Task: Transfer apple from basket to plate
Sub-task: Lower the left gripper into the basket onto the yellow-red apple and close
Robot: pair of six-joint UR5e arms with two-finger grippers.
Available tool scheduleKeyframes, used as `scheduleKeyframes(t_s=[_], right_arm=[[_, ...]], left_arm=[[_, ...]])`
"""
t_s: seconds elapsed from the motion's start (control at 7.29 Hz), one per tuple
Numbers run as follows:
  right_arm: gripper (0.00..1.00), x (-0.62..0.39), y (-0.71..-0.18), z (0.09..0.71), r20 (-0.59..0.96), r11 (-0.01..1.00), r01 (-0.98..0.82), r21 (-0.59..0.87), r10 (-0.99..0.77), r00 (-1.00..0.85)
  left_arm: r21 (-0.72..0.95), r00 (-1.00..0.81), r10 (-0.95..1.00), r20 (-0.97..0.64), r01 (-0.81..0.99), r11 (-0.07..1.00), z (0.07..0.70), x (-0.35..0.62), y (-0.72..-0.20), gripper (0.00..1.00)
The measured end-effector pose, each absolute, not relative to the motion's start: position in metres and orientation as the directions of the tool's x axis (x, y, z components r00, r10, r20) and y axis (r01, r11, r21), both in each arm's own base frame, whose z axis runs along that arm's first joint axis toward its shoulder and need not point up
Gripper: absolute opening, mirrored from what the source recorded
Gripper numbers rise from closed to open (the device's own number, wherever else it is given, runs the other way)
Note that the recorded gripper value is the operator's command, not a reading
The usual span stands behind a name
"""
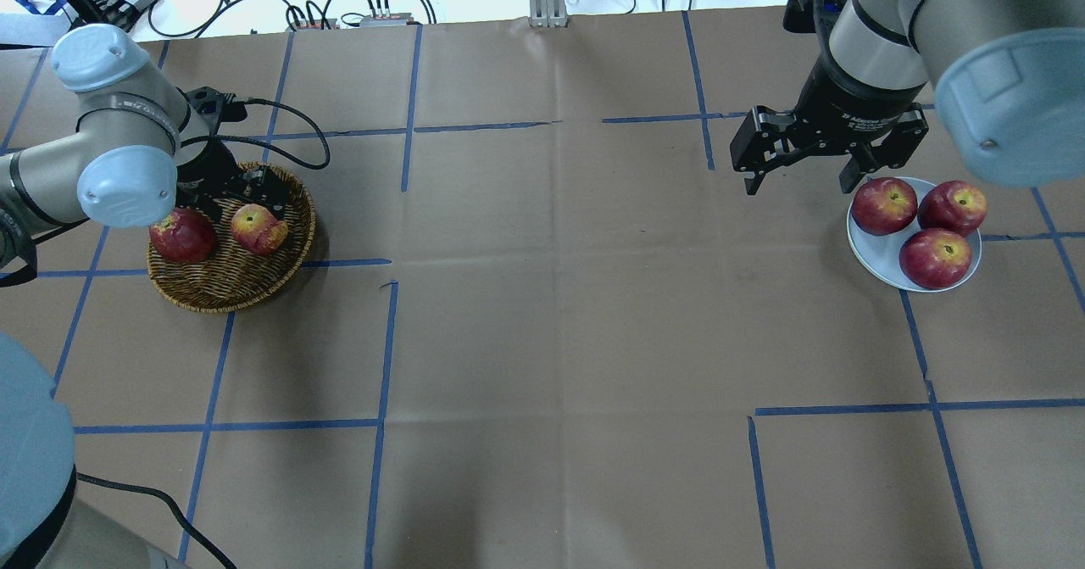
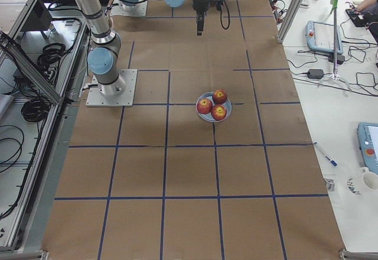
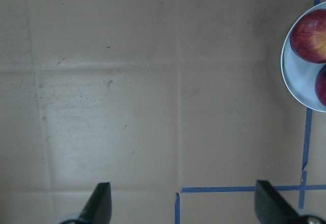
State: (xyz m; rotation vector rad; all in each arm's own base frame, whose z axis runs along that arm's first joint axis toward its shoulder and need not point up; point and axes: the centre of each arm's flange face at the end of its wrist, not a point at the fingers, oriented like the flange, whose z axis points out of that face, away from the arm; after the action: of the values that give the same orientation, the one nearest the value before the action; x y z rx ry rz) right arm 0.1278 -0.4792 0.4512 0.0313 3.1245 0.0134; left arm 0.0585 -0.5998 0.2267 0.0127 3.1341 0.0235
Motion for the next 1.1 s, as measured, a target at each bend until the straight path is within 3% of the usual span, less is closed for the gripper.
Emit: scheduleKeyframes(t_s=[0.27,0.55,1.1], right_arm=[[1.0,0.128,-0.479,0.451,-0.017,1.0,0.02,0.009,0.02,-1.0],[1.0,0.128,-0.479,0.451,-0.017,1.0,0.02,0.009,0.02,-1.0],[1.0,0.128,-0.479,0.452,-0.017,1.0,0.02,0.008,0.02,-1.0]], left_arm=[[0.025,-1.0,0.006,-0.003,0.006,1.0,0.21,0.06,-0.603,0.78],[0.02,-1.0,0.005,-0.003,0.005,1.0,0.204,0.06,-0.605,0.66],[-0.016,-1.0,0.001,0.014,0.001,1.0,0.22,0.046,-0.61,0.65]])
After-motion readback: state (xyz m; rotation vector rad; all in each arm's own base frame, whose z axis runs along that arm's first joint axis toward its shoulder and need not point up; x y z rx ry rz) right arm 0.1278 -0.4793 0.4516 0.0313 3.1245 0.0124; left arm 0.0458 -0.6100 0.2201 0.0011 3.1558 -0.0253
